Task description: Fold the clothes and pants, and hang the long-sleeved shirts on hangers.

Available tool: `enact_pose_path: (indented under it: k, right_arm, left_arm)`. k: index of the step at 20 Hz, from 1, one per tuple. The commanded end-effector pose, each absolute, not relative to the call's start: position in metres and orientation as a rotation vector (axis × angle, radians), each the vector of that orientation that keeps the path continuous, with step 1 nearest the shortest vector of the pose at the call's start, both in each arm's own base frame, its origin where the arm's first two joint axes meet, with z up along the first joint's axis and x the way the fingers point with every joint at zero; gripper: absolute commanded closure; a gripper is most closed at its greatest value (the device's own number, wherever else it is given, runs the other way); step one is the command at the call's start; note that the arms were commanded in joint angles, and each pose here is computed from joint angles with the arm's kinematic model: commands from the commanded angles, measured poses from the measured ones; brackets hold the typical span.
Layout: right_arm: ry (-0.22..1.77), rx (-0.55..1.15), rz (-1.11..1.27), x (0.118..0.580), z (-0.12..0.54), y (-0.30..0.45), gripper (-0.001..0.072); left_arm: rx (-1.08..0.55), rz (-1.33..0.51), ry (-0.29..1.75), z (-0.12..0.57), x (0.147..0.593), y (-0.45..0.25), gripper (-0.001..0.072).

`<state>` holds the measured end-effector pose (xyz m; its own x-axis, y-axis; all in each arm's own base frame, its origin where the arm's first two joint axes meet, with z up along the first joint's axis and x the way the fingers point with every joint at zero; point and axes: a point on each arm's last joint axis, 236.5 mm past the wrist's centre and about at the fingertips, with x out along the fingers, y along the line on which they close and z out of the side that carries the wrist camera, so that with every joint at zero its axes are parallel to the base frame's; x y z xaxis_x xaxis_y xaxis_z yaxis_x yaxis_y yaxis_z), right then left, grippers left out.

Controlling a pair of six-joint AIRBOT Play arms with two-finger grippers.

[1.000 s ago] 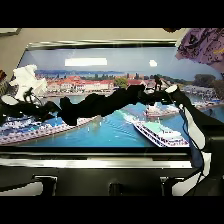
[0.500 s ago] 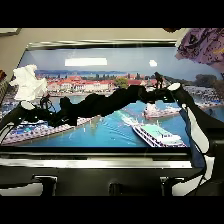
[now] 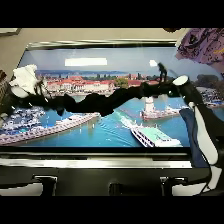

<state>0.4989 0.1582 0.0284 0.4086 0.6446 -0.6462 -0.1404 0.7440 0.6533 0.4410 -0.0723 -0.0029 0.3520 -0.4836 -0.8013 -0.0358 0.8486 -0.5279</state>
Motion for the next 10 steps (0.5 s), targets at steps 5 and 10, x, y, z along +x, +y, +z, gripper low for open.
enact_pose_path:
  k: [5, 10]
  right_arm:
    - [0.499, 0.224, 0.404, 0.484, 0.306, 0.105, 0.0679]
    - [0.1, 0.115, 0.307, 0.356, 0.478, 0.075, 0.0679]
  left_arm:
    - [-0.21, -0.165, 0.469, 0.346, 0.479, 0.001, 0.0684]
    - [-0.167, -0.046, 0.121, 0.49, 0.352, 0.011, 0.0684]
